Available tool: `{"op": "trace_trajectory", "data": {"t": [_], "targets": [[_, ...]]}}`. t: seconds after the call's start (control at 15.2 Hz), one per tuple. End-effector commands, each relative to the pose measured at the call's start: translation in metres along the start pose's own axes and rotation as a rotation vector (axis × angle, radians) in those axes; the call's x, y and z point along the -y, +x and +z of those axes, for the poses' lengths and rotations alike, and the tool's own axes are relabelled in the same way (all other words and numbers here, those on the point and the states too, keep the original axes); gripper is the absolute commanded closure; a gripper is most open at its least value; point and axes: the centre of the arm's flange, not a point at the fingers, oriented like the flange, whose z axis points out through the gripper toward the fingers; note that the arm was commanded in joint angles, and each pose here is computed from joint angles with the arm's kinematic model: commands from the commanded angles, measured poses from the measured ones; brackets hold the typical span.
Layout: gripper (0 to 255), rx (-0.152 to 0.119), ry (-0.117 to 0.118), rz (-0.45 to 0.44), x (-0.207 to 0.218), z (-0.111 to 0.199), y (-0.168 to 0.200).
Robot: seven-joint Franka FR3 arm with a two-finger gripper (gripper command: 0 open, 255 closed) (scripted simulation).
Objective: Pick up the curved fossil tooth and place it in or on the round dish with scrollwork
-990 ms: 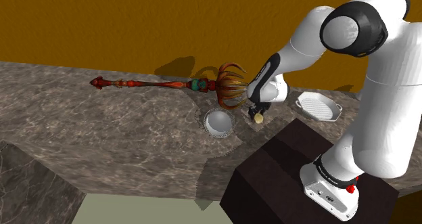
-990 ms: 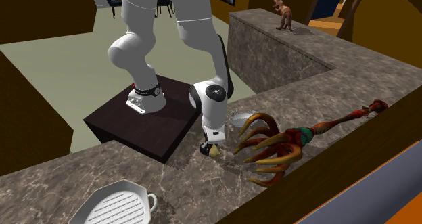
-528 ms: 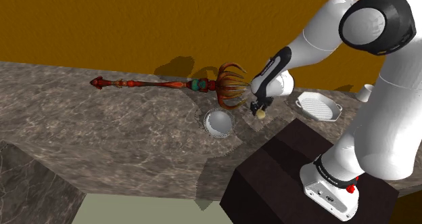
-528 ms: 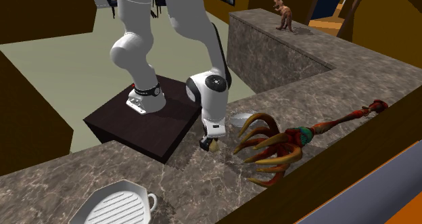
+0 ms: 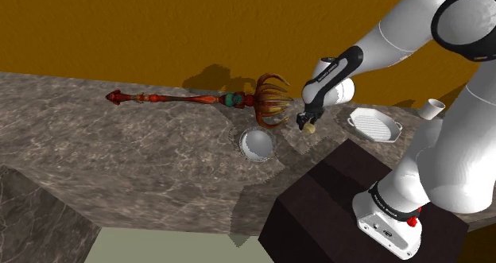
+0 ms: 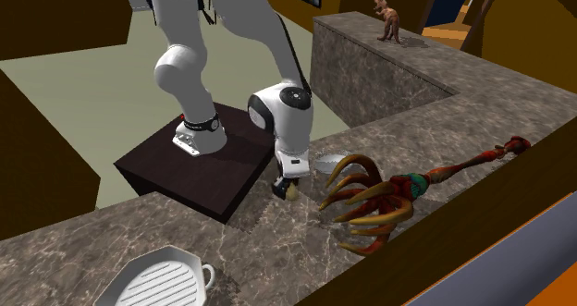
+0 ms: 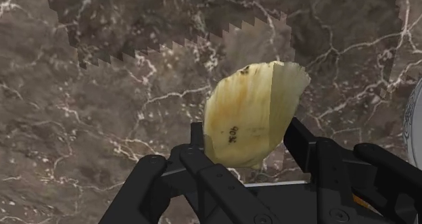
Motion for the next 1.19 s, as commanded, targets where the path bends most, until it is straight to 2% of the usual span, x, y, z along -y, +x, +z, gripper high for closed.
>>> {"op": "trace_trajectory", "data": {"t": [0.0,0.59,1.12], "targets": [[255,0.001,-0.001,-0.001,0.000,-0.011,0.000],[255,0.001,-0.001,-0.001,-0.001,-0.057,-0.002],[255,0.001,-0.001,-0.001,0.102,-0.064,0.016]]}}
